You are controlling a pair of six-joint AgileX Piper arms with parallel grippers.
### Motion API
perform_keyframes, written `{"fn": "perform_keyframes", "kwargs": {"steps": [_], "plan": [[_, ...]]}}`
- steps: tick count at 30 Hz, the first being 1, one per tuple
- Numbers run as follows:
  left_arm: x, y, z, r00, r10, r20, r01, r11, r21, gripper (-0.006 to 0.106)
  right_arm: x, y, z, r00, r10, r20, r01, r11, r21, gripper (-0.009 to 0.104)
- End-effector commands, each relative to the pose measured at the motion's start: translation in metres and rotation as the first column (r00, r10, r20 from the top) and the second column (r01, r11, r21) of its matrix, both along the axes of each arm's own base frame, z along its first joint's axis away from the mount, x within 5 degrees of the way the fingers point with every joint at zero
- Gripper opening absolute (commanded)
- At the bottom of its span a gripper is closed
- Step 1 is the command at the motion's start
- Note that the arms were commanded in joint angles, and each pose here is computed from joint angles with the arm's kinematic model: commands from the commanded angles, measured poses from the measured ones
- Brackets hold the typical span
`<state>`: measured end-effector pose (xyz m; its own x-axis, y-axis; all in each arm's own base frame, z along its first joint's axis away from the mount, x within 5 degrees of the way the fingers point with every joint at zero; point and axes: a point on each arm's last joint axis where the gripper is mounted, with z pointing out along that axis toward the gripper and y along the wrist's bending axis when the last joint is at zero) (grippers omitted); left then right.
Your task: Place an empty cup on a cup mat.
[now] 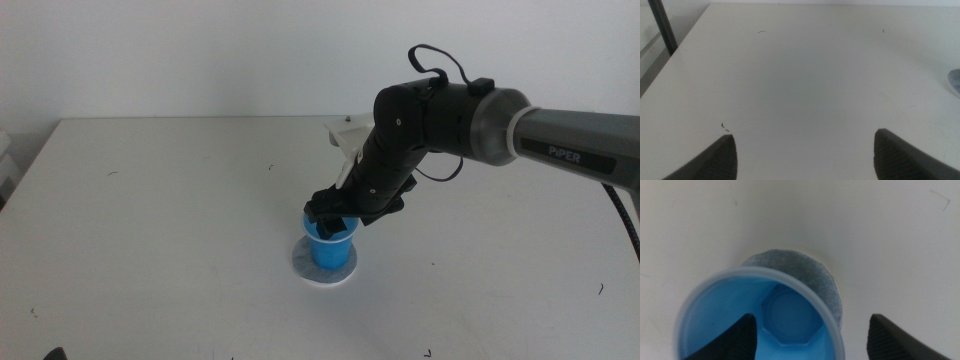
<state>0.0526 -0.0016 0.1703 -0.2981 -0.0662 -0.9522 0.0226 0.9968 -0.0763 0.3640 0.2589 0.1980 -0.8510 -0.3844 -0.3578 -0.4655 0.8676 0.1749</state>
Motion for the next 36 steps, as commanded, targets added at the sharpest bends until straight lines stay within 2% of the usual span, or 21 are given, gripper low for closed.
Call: {"fn": "perform_keyframes", "kwargs": {"steps": [1,4,6,13,15,18,23,29,34,36], "plan": [[0.001,0.0,0.008,0.997,0.0,0.083,0.001,1.0,-0.016,0.105,-0.002,-0.008,0.06,0.99,-0.007,0.14,-0.004,0.997,0.081,0.063],[0.001,0.0,0.008,0.997,0.0,0.083,0.001,1.0,-0.016,0.105,-0.005,-0.019,0.092,0.984,-0.022,0.178,0.004,0.995,0.103,0.067],[0.001,0.0,0.008,0.997,0.0,0.083,0.001,1.0,-0.016,0.105,-0.009,-0.029,0.114,0.979,-0.02,0.203,0.0,0.995,0.097,0.067],[0.001,0.0,0.008,0.997,0.0,0.083,0.001,1.0,-0.016,0.105,-0.032,-0.074,0.179,0.957,-0.037,0.287,0.034,0.999,0.017,0.067],[0.001,0.0,0.008,0.997,0.0,0.083,0.001,1.0,-0.016,0.105,-0.038,-0.097,0.196,0.945,-0.085,0.317,0.084,0.996,0.017,0.067],[0.001,0.0,0.008,0.997,0.0,0.083,0.001,1.0,-0.016,0.105,-0.058,-0.133,0.216,0.907,-0.167,0.386,0.159,0.986,0.053,0.068],[0.001,0.0,0.008,0.997,0.0,0.083,0.001,1.0,-0.016,0.105,-0.094,-0.197,0.216,0.82,-0.325,0.471,0.31,0.944,0.112,0.078],[0.001,0.0,0.008,0.997,0.0,0.083,0.001,1.0,-0.016,0.105,-0.152,-0.243,0.212,0.655,-0.453,0.605,0.416,0.884,0.212,0.093],[0.001,0.0,0.008,0.997,0.0,0.083,0.001,1.0,-0.016,0.105,-0.194,-0.251,0.186,0.626,-0.451,0.636,0.426,0.881,0.206,0.094],[0.001,0.0,0.008,0.997,0.0,0.083,0.001,1.0,-0.016,0.105,-0.212,-0.251,0.173,0.601,-0.449,0.662,0.414,0.883,0.222,0.094]]}}
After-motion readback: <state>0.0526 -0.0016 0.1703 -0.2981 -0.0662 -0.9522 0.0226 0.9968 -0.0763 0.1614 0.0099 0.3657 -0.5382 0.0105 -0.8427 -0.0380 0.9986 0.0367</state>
